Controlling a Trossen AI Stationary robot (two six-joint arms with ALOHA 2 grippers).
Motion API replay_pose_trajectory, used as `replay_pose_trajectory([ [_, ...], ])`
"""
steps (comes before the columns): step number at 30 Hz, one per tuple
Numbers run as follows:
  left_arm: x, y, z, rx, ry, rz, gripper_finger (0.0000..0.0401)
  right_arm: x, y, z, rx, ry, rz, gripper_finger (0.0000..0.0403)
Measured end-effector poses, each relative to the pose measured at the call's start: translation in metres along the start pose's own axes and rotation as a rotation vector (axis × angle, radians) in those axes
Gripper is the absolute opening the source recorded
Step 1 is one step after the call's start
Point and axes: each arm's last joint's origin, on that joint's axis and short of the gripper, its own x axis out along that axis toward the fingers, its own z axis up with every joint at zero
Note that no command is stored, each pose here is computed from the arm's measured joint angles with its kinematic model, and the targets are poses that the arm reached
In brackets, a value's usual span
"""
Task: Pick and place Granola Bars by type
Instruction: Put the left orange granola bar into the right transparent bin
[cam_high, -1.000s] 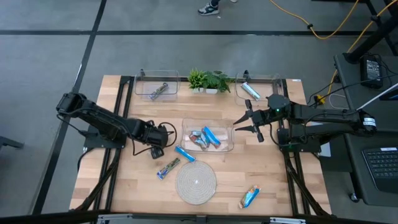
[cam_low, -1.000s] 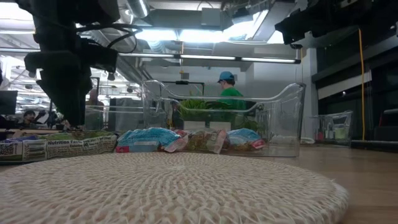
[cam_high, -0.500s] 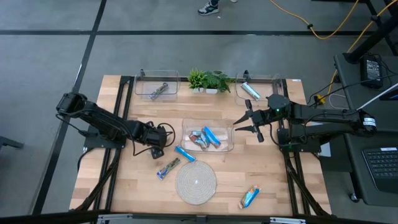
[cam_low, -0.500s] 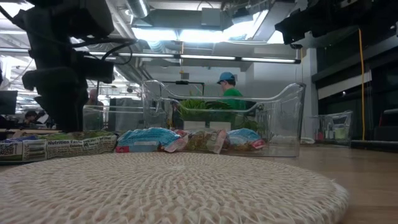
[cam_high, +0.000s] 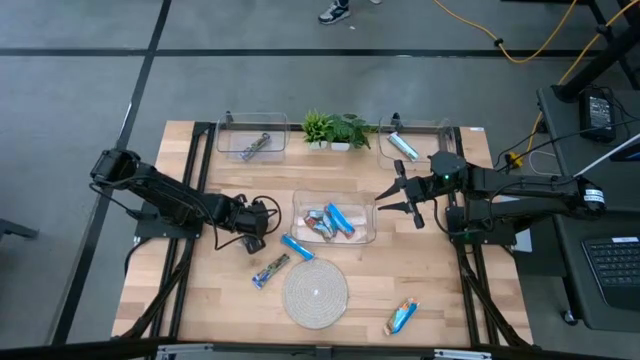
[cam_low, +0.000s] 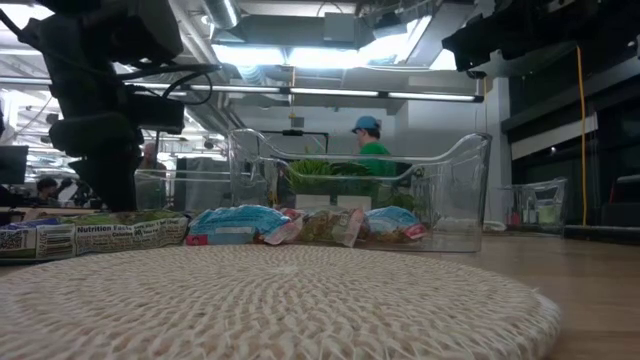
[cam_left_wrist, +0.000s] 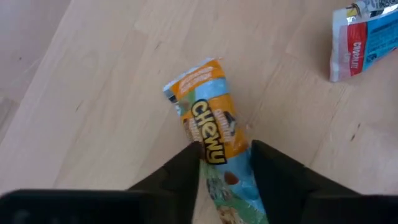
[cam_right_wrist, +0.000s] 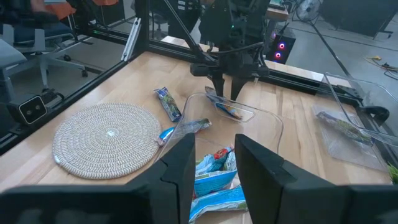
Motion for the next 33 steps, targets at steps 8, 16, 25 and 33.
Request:
replay_pose_trajectory([
  [8,0.000,0.000,0.000,0.000,-0.003,0.004,0.0024,0.000,0.000,0.000,0.000,0.000,0.000,0.0116],
  [16,-0.011,-0.003,0.008,0.037,-0.061,-0.037,0.0001,0.000,0.000,0.000,0.000,0.000,0.000,0.0116],
  [25,-0.073,0.002,0.029,0.137,-0.310,-0.193,0.0001,0.000,0.000,0.000,0.003,0.000,0.000,0.0116],
  [33,-0.140,0.017,0.030,0.304,-0.672,-0.421,0.0002,0.000,0.000,0.000,0.003,0.000,0.000,0.0116],
])
